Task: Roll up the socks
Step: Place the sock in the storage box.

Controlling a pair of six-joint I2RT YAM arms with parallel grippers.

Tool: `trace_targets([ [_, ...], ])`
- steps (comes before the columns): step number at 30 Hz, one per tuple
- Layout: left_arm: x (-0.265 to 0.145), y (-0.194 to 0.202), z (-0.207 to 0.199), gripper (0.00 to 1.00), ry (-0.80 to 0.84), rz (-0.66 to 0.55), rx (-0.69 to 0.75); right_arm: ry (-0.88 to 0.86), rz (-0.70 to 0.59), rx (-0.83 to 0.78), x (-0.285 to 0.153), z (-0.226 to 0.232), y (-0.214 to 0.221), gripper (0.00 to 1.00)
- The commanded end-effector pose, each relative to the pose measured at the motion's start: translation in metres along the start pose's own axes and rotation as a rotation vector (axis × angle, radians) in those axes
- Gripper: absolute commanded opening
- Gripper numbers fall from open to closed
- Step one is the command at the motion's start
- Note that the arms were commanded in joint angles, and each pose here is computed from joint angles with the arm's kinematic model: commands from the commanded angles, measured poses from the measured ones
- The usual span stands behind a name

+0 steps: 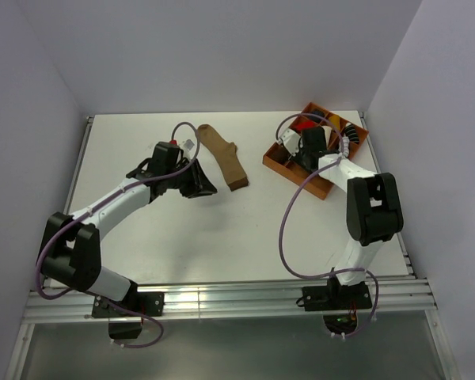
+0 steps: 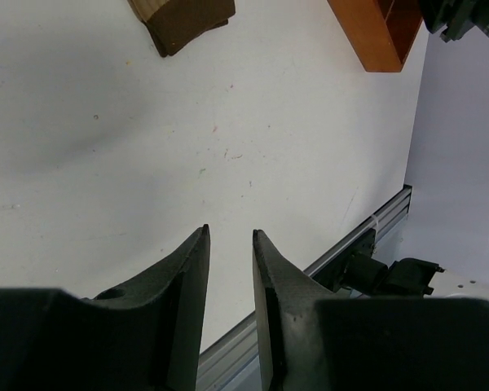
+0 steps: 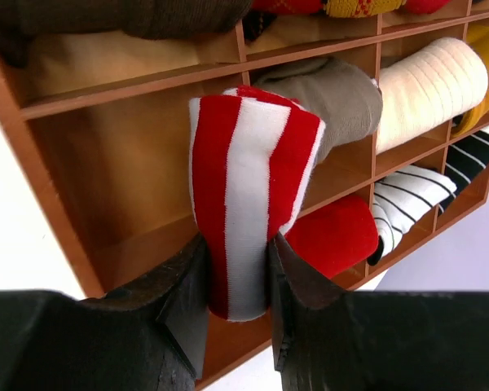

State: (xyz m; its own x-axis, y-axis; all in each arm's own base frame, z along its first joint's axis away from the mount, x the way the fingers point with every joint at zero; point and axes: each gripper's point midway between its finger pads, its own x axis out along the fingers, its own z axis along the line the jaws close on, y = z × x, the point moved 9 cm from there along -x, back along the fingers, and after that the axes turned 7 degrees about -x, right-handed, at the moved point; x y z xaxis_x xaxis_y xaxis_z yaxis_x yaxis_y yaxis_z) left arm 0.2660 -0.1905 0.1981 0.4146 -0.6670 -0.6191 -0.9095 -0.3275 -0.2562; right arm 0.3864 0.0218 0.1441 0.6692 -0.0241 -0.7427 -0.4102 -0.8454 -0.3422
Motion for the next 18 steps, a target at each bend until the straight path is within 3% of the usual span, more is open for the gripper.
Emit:
trace_targets([
  [1,-0.01,0.0,-0.004,0.33,0.038,-0.018,0.041,0.131,-0.008,-0.01,0.0,-0.02,-0.01,0.0],
  [18,-0.008,0.002,0.004,0.33,0.026,0.007,0.031,-0.07,0.012,-0.079,0.013,0.021,-0.011,0.0],
])
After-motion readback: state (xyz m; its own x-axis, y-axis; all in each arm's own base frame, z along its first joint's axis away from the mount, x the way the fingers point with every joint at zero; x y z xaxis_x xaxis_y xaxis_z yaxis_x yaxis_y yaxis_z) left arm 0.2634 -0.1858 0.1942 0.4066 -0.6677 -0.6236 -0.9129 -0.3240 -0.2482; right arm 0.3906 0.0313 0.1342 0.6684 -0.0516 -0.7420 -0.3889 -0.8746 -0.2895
